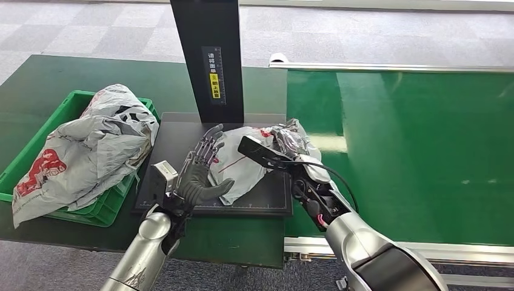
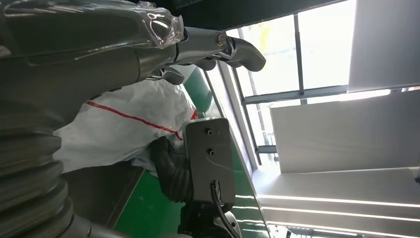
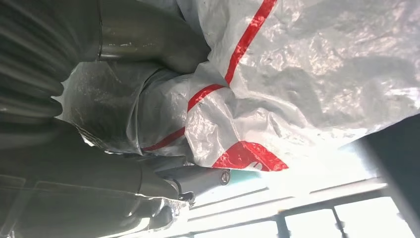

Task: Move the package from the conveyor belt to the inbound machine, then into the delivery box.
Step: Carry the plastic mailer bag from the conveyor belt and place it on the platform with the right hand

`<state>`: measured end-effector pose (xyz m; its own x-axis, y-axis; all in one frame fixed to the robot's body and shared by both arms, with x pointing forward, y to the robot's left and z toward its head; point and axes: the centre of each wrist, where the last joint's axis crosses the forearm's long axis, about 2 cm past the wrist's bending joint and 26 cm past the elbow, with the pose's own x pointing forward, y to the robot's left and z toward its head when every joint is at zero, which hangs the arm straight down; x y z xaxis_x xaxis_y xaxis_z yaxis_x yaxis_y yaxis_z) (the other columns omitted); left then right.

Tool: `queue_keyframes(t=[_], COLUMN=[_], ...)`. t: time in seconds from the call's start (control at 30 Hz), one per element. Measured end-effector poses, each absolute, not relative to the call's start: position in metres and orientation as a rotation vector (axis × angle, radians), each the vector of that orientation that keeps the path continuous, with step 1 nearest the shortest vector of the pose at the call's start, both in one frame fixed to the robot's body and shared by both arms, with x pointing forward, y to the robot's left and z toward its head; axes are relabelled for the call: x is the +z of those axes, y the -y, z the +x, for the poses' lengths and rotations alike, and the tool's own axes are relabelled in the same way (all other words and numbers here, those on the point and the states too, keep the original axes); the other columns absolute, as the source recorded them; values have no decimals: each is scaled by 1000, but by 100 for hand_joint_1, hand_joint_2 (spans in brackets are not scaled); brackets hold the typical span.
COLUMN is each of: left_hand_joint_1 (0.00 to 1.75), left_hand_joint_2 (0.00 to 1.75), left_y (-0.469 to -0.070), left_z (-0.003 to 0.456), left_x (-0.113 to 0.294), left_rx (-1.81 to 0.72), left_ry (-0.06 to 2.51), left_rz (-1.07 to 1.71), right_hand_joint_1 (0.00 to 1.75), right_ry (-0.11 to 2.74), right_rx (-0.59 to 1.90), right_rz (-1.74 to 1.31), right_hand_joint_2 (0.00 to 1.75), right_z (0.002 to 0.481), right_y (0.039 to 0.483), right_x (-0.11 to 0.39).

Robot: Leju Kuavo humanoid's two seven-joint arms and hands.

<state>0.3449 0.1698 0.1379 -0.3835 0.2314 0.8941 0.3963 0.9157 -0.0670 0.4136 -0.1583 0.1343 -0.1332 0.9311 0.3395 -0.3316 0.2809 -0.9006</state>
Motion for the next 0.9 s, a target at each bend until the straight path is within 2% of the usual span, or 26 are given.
queue_keyframes(t=[0.13,0.27,0.47,0.8,0.83,0.9], left_hand_joint_1=[0,0,0,0,0,0], left_hand_joint_2=[175,175,175,175,175,175], left_y=[-169,-166,-162,-163,-163,-163], left_z=[347,351,352,352,352,352], left_x=[140,143,142,141,141,141], left_rx=[-194,-208,-215,-211,-211,-210], left_ry=[1982,1981,1984,1989,1990,1991], left_rz=[-457,-473,-479,-477,-476,-475], right_hand_joint_1=[175,175,175,175,168,80], right_ry=[1119,1063,1252,1411,1417,1428], right_rx=[1230,1244,1221,1293,1297,1310], right_rz=[-678,-537,-287,-263,-272,-309], right_hand_joint_2=[175,175,175,175,175,175], right_z=[411,411,406,402,402,401], right_y=[163,168,178,173,173,172], right_x=[127,125,114,109,110,110])
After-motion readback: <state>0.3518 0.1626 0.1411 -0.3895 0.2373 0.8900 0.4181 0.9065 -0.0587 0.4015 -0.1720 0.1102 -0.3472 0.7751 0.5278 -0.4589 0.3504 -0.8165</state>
